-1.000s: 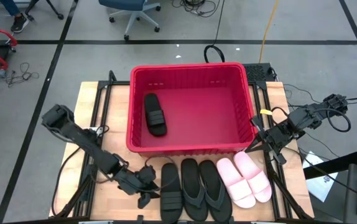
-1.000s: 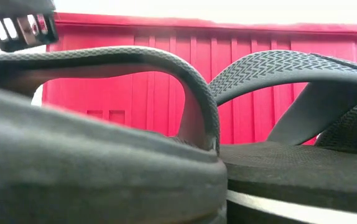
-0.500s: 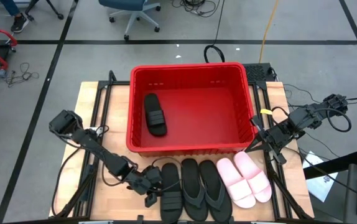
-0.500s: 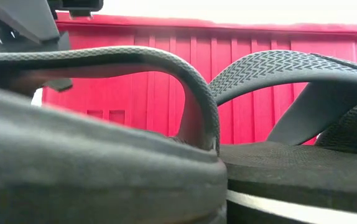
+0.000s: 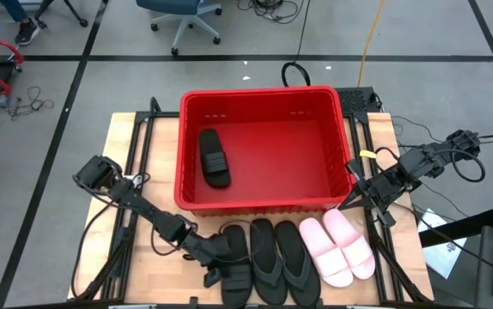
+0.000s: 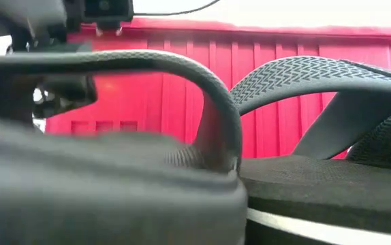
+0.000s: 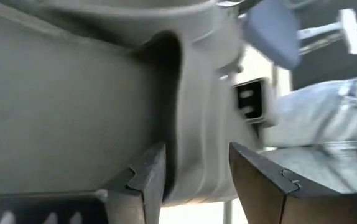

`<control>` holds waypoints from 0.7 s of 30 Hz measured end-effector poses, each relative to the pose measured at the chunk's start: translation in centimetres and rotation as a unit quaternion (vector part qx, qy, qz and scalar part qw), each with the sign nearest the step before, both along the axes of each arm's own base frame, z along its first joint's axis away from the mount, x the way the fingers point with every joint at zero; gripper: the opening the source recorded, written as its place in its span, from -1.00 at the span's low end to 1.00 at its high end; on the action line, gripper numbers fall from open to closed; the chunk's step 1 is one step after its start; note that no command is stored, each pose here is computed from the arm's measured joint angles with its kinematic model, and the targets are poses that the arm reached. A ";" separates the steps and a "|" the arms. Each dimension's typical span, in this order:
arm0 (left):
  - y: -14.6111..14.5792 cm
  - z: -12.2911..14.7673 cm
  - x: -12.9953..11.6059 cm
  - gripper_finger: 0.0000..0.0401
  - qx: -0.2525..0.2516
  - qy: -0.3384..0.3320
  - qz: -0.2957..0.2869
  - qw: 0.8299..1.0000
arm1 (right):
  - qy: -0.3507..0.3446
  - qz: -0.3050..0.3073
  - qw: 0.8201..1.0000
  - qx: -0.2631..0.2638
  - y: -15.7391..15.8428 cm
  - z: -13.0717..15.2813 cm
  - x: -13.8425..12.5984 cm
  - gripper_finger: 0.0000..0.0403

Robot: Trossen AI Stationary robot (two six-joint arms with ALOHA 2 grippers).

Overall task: Pick and place slides into bin
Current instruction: Put the black slide into the red container

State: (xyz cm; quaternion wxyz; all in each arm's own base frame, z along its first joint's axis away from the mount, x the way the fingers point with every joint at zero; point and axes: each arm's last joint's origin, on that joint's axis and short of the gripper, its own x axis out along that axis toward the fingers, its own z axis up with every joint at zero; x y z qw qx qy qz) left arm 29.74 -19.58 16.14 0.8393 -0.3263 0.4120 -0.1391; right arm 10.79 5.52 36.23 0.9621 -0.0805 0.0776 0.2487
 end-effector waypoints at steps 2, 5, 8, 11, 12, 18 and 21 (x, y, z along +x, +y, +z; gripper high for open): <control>-0.1 0.3 0.2 -0.16 -0.013 -0.010 -0.008 1.000 | 0.000 0.000 1.000 0.000 0.0 0.0 0.0 -1.00; -0.1 0.1 0.0 -0.16 -0.023 0.008 -0.011 1.000 | 0.000 0.000 1.000 0.000 0.0 0.0 0.0 -1.00; 0.0 -0.1 -0.2 -0.16 -0.024 0.029 -0.006 0.999 | 0.000 0.000 1.000 0.000 0.0 0.0 0.0 -1.00; -0.1 -0.1 -0.2 -0.16 -0.024 0.029 -0.007 0.999 | 0.001 0.000 1.000 0.002 0.0 0.0 0.0 -1.00; -0.1 -0.1 -0.2 -0.16 -0.024 0.029 -0.008 0.999 | 0.001 -0.001 1.000 0.003 0.0 0.0 0.0 -1.00; -0.1 -0.1 -0.2 -0.16 -0.023 0.029 -0.008 0.999 | 0.002 -0.001 1.000 0.003 0.0 0.0 0.0 -1.00; -0.1 -0.1 -0.2 -0.17 -0.024 0.030 -0.007 0.999 | 0.002 -0.001 1.000 0.003 0.0 0.0 0.0 -1.00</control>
